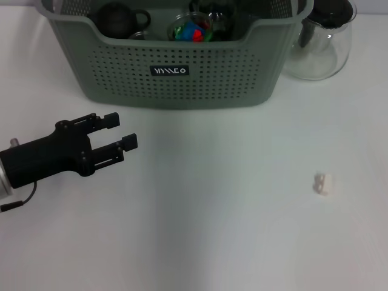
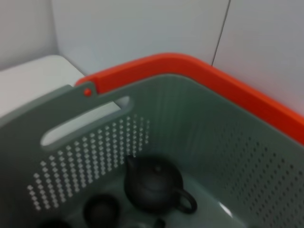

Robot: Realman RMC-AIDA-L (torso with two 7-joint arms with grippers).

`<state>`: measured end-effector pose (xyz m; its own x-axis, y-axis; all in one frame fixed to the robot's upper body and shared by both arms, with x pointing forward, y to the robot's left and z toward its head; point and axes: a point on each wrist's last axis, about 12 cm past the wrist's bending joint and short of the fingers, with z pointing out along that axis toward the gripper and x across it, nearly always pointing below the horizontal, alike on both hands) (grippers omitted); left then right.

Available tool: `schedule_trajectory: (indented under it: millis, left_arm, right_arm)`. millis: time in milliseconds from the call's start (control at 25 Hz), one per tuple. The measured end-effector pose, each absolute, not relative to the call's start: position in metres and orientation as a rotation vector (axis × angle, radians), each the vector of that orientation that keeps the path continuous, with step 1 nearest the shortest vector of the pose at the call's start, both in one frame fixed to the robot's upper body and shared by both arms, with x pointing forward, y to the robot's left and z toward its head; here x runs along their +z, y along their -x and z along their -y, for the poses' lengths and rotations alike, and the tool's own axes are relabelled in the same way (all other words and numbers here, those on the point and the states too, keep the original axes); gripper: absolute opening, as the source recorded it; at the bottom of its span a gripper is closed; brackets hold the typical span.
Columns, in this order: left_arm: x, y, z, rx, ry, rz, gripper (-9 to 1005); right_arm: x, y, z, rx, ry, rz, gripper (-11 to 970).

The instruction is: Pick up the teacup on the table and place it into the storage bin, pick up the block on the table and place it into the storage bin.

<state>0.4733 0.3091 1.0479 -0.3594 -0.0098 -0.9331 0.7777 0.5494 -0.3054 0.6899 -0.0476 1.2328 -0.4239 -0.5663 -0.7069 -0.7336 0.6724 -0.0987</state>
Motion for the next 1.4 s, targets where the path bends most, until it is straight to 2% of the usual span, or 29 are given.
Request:
schedule_trajectory:
  millis: [200, 680, 920, 1120, 1240, 1400]
  left_arm:
    - [1.047, -0.473, -0.307, -0.966, -0.634, -1.750, 701]
    - [1.046, -0.471, -0.307, -0.964, -0.635, -1.752, 701]
    - [1.045, -0.469, -0.308, -0.962, -0.629, -1.755, 702]
    - [1.045, -0.469, -0.308, -0.964, -0.629, -1.754, 702]
    - [1.045, -0.469, -0.308, -0.966, -0.631, -1.751, 702]
    - [1.046, -0.470, -0.308, -0.969, -0.634, -1.748, 702]
  right_arm:
    - [1.219, -0.697, 0.037, 0.212, 0.968, -2.191, 437]
    - [1.196, -0.690, 0.045, 0.271, 0.975, -2.231, 438]
    - [1.195, -0.690, 0.047, 0.261, 0.981, -2.224, 499]
    - [1.206, -0.690, 0.055, 0.316, 0.938, -2.191, 549]
    - [1.224, -0.683, 0.067, 0.386, 0.917, -2.125, 548]
    - [1.265, -0.645, 0.105, 0.518, 0.944, -1.961, 546]
